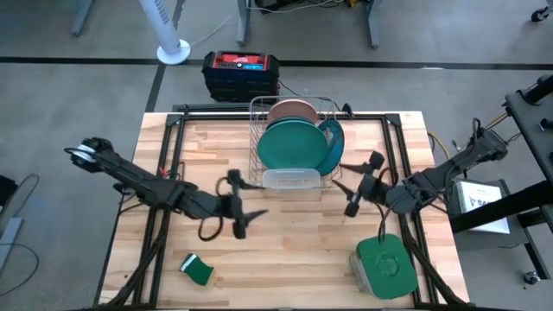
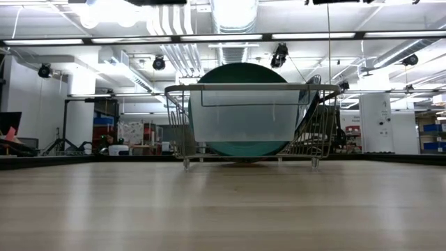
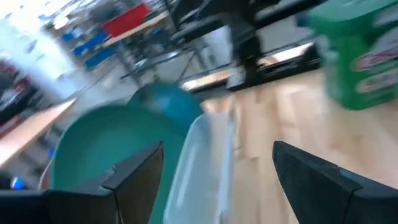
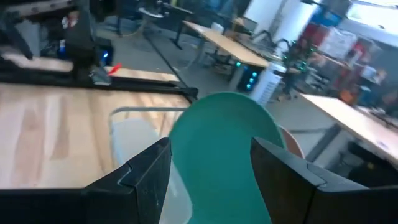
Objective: Sort dishes
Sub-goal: Adjust the blue plate
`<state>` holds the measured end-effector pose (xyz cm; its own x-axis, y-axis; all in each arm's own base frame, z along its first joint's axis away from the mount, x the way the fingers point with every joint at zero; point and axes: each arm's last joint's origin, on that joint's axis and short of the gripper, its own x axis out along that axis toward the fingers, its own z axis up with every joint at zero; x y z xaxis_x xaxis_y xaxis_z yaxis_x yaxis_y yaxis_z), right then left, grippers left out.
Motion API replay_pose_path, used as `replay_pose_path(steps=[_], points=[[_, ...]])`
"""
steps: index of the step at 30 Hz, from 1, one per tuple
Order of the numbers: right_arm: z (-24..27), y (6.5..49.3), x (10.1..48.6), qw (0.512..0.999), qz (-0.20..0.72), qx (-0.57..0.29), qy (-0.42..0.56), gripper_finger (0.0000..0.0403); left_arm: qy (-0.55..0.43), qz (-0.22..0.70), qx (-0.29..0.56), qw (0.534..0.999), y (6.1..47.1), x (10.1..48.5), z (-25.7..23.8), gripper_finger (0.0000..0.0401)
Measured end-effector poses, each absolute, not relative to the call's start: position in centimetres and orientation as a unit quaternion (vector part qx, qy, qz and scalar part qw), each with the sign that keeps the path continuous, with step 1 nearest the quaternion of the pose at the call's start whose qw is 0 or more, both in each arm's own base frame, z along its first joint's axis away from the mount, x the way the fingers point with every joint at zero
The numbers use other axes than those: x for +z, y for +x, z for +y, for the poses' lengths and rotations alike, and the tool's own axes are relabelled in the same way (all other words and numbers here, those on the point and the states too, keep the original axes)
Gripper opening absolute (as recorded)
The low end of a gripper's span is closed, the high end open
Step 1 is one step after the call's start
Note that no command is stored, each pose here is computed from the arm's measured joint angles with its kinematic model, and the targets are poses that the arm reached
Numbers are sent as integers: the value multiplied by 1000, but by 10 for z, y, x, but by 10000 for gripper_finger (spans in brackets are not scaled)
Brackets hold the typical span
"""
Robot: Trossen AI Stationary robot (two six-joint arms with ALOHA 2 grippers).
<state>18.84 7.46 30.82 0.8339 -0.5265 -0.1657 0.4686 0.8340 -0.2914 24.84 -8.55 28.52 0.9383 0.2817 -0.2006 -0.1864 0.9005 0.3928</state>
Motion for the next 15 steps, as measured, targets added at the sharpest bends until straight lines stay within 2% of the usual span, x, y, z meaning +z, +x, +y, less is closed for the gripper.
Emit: replay_pose_path(steps=[5,9,15], points=[[50,189,317,947,147,-278,-70,203,146,113,166,969,228,273,-72,290],[28,192,323,939,185,-289,-30,199,152,119,204,960,221,265,-68,290],[3,189,329,906,242,-347,8,205,155,123,207,958,219,260,-66,290]])
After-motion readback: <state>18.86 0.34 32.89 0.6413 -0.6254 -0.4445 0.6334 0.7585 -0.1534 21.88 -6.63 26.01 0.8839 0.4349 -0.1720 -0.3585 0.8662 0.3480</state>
